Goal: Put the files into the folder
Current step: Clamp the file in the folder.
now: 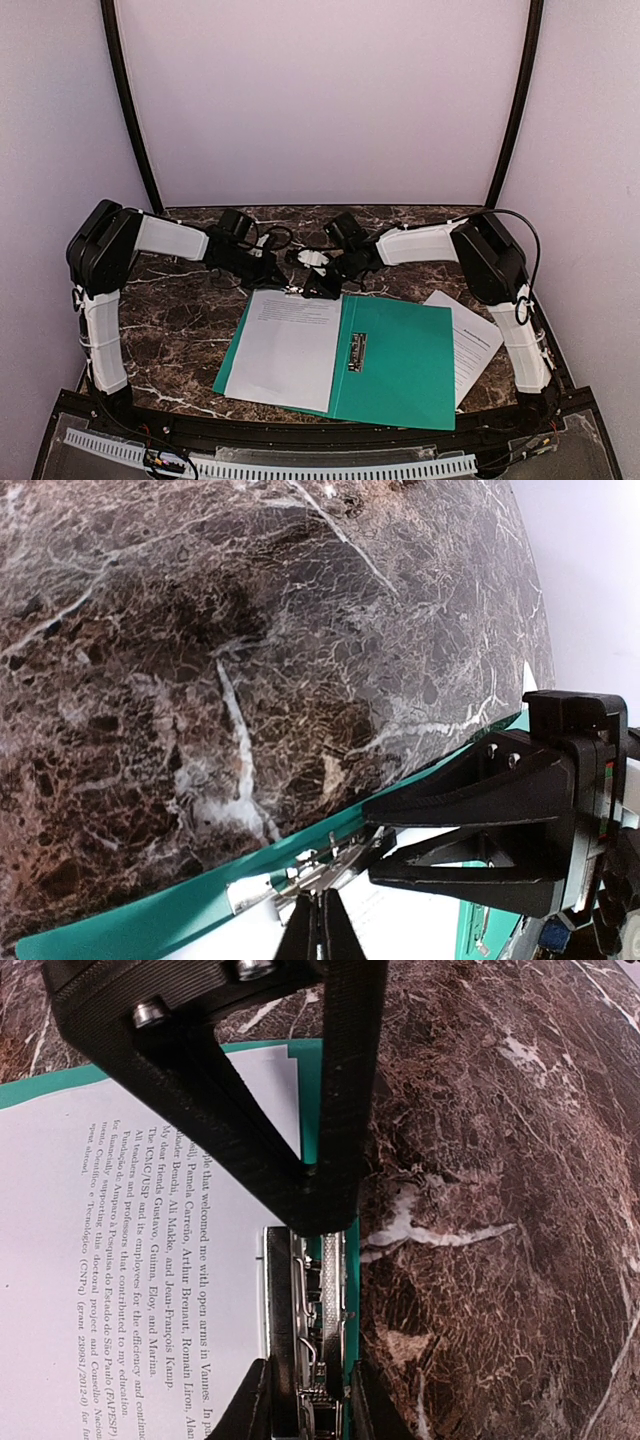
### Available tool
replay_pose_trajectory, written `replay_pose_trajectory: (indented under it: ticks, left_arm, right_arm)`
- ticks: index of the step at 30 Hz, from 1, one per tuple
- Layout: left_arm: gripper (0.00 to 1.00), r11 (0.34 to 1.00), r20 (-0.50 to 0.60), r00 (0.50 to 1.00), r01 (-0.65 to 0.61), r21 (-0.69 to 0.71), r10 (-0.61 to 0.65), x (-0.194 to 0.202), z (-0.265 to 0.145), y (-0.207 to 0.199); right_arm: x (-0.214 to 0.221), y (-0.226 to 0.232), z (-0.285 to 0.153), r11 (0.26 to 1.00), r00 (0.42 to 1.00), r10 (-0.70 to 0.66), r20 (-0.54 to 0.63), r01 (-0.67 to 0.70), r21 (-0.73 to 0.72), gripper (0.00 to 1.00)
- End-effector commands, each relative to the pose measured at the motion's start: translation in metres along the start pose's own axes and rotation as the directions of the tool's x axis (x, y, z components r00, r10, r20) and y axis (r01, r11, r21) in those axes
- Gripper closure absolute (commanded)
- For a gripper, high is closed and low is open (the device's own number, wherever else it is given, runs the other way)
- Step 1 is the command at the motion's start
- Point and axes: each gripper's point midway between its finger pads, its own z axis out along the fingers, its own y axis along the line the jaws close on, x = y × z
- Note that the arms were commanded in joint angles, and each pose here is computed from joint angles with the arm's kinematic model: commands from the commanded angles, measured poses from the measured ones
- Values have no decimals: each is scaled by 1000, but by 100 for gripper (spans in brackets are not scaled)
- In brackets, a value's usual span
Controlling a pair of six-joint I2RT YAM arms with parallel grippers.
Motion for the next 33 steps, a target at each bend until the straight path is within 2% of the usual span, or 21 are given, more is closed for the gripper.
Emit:
replay_pose_trajectory:
  ticks: [1,10,24,30,33]
  left_arm:
    - [99,994,-209,974,99,35,-90,69,9,-16]
    - [99,979,-277,939,189,-80,-204,122,18,30]
    - [99,961,-288,931,160,-226,-223,130,24,77]
    - [99,956,-257,952,91,-280,-166,105,23,81]
    - [99,939,-282,946,59,-339,-161,107,23,94]
  right_arm:
    - [68,-2,24,997,979,73,-192,-67,38,96]
    - [69,-1,26,997,977,79,-199,-73,36,96]
    - [68,0,24,998,978,53,-201,-48,28,96]
    - [70,8,27,1000,976,15,-216,-16,0,98]
    - [69,9,26,1000,976,3,-217,-3,-3,98]
